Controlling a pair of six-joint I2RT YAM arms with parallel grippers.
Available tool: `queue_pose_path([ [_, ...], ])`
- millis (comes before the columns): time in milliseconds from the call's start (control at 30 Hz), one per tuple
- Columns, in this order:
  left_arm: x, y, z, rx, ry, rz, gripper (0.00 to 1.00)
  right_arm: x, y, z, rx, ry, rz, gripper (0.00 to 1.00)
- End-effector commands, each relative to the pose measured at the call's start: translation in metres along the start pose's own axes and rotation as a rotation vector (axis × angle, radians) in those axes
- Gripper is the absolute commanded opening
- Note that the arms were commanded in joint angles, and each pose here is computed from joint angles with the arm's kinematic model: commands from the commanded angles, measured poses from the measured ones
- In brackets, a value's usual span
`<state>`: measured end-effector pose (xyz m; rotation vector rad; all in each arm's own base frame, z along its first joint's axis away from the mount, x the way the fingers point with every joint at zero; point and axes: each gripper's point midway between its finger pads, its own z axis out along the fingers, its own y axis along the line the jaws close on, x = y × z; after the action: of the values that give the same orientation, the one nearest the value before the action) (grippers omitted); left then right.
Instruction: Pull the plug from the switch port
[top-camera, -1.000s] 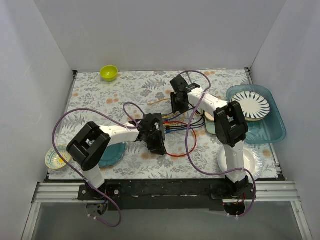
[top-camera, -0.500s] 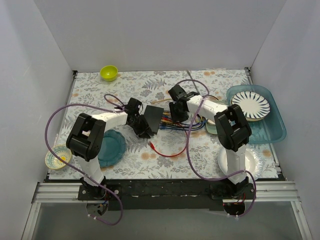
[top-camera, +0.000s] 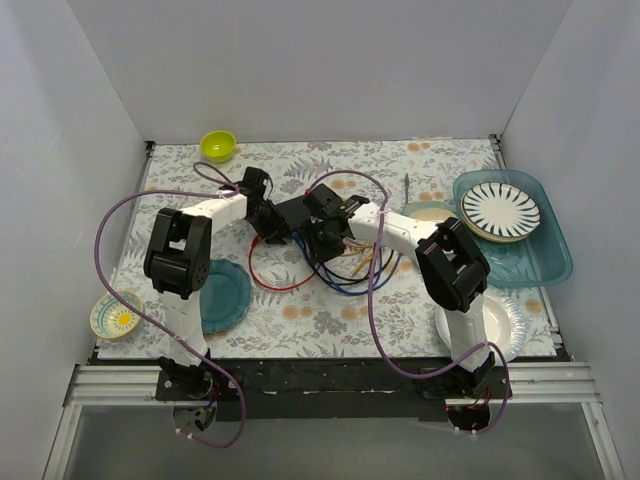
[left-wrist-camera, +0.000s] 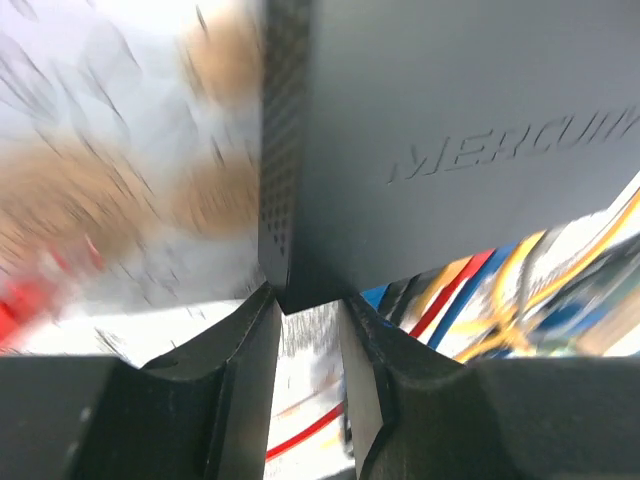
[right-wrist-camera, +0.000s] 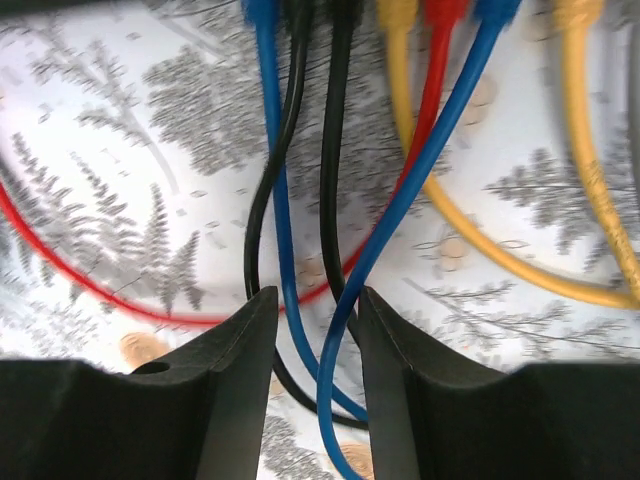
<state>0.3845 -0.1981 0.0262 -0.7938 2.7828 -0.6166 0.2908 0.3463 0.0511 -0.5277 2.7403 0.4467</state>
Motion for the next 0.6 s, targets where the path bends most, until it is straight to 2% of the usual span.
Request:
queue_pose_path([
  [0, -0.046, -0.001, -0.012, -0.013, -0.14, -0.003, 0.29, 0.002, 0.042, -0.02, -0.142, 0.03, 0.005, 0.46],
  [67, -0.054, -0.002, -0.019, -0.004, -0.162, -0.001, 0.29, -0.005, 0.041, -0.03, -0.125, 0.007, 0.005, 0.46],
  [167, -0.066, -0.004, -0.036, 0.003, -0.216, 0.012, 0.29, -0.037, 0.031, -0.062, -0.078, -0.128, 0.008, 0.48],
  [267, -0.07, -0.003, -0.06, -0.009, -0.261, 0.034, 0.29, -0.058, -0.001, -0.083, -0.07, -0.204, 0.082, 0.5],
  [300, -0.069, -0.002, -0.066, -0.004, -0.271, 0.033, 0.29, -0.067, -0.028, -0.084, -0.045, -0.217, 0.14, 0.5],
  [400, -0.055, -0.002, -0.08, 0.045, -0.276, 0.022, 0.29, -0.069, -0.076, -0.07, 0.023, -0.202, 0.216, 0.49],
  [567, -0.028, 0.01, -0.073, 0.061, -0.201, 0.003, 0.29, -0.05, -0.104, -0.037, 0.114, -0.102, 0.222, 0.47],
])
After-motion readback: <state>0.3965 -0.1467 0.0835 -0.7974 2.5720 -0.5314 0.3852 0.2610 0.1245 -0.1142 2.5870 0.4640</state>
